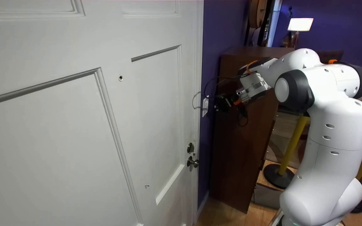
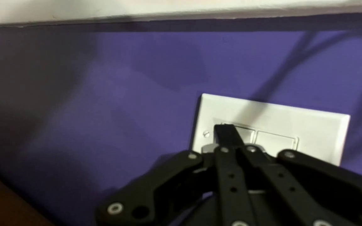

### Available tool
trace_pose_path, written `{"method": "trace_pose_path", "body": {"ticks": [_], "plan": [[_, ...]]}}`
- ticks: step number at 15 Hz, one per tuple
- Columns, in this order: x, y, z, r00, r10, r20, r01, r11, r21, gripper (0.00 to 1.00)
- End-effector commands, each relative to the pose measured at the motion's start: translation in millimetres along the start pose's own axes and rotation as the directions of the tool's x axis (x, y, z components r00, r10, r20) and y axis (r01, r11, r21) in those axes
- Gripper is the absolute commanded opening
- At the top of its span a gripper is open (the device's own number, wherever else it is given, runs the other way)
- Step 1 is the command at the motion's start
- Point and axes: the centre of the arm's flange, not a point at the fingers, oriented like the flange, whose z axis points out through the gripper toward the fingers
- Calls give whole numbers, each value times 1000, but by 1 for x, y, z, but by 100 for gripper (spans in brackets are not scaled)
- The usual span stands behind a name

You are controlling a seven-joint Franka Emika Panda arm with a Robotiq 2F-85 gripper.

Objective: Flip the light switch downwards

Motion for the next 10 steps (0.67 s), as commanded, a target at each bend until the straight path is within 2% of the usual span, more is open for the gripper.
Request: {"method": "trace_pose_path", "body": {"ticks": [1,10], "plan": [[12,-5,6,999,32,14,-33,998,48,0],[18,-7,22,998,39,46,-42,997,64,0]]}}
